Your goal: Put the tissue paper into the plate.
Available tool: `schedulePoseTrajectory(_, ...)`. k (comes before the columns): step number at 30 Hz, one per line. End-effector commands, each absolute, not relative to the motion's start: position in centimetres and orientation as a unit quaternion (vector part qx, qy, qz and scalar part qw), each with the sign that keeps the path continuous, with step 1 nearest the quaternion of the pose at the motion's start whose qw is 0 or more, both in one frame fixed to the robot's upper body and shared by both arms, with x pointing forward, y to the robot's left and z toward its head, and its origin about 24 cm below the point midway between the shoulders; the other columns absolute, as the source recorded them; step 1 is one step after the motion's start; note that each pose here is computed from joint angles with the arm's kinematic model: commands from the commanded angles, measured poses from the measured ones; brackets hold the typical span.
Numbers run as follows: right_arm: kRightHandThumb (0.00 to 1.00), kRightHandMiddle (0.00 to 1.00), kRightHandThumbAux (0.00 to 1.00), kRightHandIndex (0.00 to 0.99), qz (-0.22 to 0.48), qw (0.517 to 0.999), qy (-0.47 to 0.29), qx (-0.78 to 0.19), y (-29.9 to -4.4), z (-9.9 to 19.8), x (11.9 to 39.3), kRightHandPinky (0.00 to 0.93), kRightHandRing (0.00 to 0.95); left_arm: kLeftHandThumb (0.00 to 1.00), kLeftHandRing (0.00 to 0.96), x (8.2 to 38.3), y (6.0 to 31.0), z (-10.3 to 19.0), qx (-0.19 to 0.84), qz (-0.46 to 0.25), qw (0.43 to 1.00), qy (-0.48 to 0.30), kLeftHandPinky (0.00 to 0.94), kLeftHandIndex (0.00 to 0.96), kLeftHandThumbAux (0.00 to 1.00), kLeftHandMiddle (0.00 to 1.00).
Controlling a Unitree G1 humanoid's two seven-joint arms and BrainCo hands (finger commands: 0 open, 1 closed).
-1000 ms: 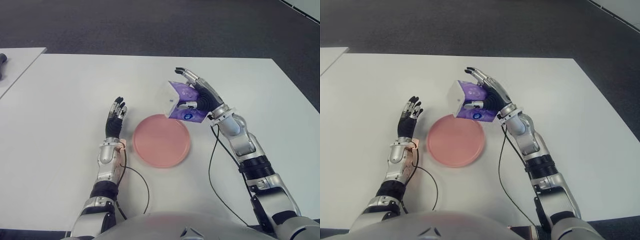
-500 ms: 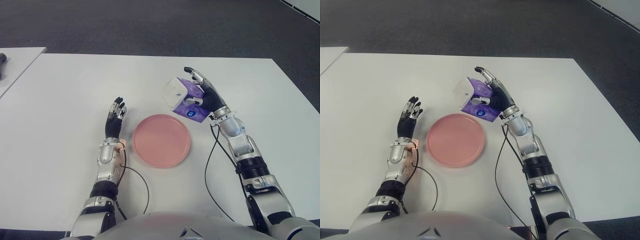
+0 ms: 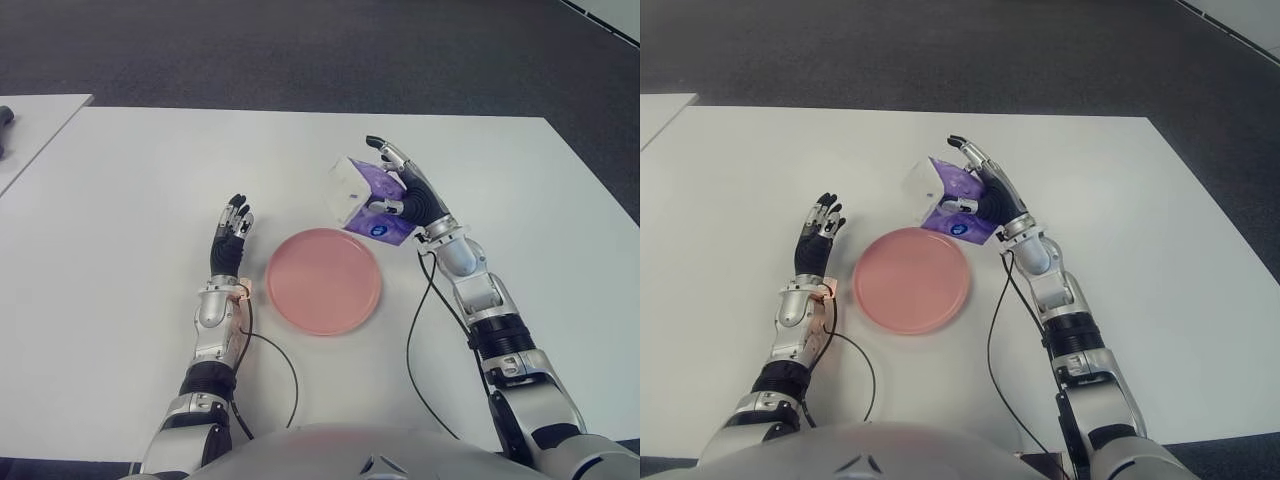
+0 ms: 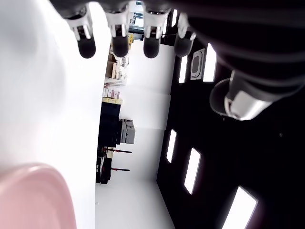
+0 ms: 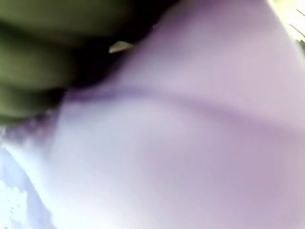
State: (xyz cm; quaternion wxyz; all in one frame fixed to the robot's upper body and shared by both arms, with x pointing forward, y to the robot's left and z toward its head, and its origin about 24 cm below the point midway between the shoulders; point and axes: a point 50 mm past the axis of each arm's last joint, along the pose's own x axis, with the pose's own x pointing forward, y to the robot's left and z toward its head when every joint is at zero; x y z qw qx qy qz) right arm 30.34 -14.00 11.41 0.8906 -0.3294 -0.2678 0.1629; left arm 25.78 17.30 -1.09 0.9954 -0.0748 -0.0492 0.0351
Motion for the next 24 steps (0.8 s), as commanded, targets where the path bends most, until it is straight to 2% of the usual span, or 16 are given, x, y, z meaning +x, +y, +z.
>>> schedulePoseTrajectory(1,0.082,0.0,0.265,0.0,0.183,0.887,-0.246,-0.345,-13.2,10.3,29.7,0.0,0.0,0.004,0.0,25.7,17.0,-1.3,-0.076,0.029,0.996,-0.044,0.0,0.0,0.429,0.0)
schedulePoseTrajectory(9,0.08,0.0,0.274,0.0,0.205,0.881,-0.223,-0.363,-11.5,9.5,28.8,0.0,0.0,0.007,0.0,25.7,16.8,-1.3,-0.079,0.03,0.995,-0.043,0.0,0.0,0.425,0.0)
schedulePoseTrajectory(13,0.082,0.0,0.271,0.0,0.22,0.87,-0.221,-0.381,-9.8,8.6,28.5,0.0,0.0,0.01,0.0,25.8,16.7,-1.3,-0.08,0.03,0.995,-0.044,0.0,0.0,0.422,0.0)
schedulePoseTrajectory(16,0.081,0.0,0.259,0.0,0.233,0.848,-0.235,-0.415,-8.4,8.0,28.7,0.0,0.0,0.012,0.0,25.8,16.6,-1.3,-0.078,0.03,0.995,-0.044,0.0,0.0,0.423,0.0)
schedulePoseTrajectory(24,0.031,0.0,0.281,0.0,0.25,0.818,-0.27,-0.443,-6.8,6.6,28.1,0.0,0.0,0.007,0.0,25.9,16.4,-1.2,-0.076,0.028,0.996,-0.045,0.0,0.0,0.428,0.0)
